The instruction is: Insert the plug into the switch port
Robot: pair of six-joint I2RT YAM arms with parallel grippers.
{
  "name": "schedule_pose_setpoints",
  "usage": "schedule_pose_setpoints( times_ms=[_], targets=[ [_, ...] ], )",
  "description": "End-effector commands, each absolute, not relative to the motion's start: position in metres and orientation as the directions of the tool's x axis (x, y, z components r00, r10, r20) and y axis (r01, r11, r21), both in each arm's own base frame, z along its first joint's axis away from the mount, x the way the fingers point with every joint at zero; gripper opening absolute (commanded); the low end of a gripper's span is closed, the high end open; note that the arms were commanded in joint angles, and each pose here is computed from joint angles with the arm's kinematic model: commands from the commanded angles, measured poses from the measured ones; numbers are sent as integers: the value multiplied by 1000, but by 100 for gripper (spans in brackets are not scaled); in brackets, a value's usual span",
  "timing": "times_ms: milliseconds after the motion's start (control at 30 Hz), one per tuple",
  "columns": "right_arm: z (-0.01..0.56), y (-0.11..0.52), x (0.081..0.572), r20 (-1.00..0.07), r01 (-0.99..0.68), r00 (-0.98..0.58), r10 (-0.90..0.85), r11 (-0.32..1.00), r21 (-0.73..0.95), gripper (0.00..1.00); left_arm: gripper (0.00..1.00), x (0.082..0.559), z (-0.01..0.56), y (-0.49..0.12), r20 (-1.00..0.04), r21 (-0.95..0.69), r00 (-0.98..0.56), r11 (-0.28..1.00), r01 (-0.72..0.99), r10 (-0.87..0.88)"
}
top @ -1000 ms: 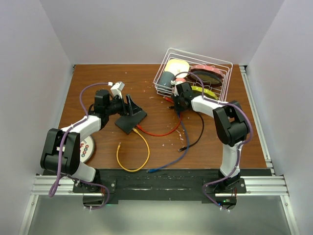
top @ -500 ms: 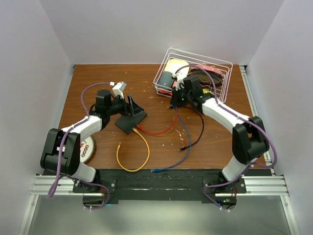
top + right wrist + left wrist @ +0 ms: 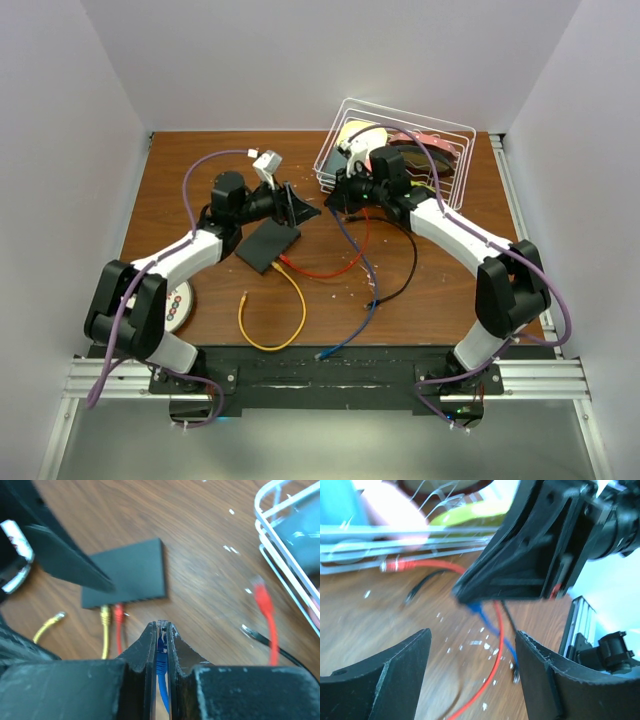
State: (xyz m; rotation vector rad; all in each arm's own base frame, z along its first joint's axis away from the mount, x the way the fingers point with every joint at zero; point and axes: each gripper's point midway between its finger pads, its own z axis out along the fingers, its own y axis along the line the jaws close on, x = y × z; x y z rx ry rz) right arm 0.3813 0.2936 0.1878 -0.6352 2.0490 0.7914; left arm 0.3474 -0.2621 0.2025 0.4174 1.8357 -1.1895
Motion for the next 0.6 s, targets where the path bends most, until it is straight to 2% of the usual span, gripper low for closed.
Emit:
schedule_pose_setpoints(
  times_ms=[0,300,400,467,500,567],
  targets=[
    [260,318,375,-903,-753,-427,-48,572,325,0,72,352,231,-288,-840,-539,-504,398,742,-198],
    [284,324,367,-920,-767,-392,-16,558,317,0,68,353,220,-312,-817,-574,-534,379,726,-216],
    [291,326,364,-921,-774,-389,-2,542,326,0,62,351,220,-320,-816,-578,-535,354,735,-220],
    [293,327,361,-920,-780,-392,3,530,334,1,48,349,224,-325,-820,-573,-526,322,754,-227],
    [294,328,360,-917,-779,-398,7,526,342,1,30,347,223,-328,-808,-589,-543,301,750,-227],
    [295,327,359,-915,-777,-402,11,524,348,3,13,344,227,-329,-813,-582,-530,273,766,-243]
  ],
)
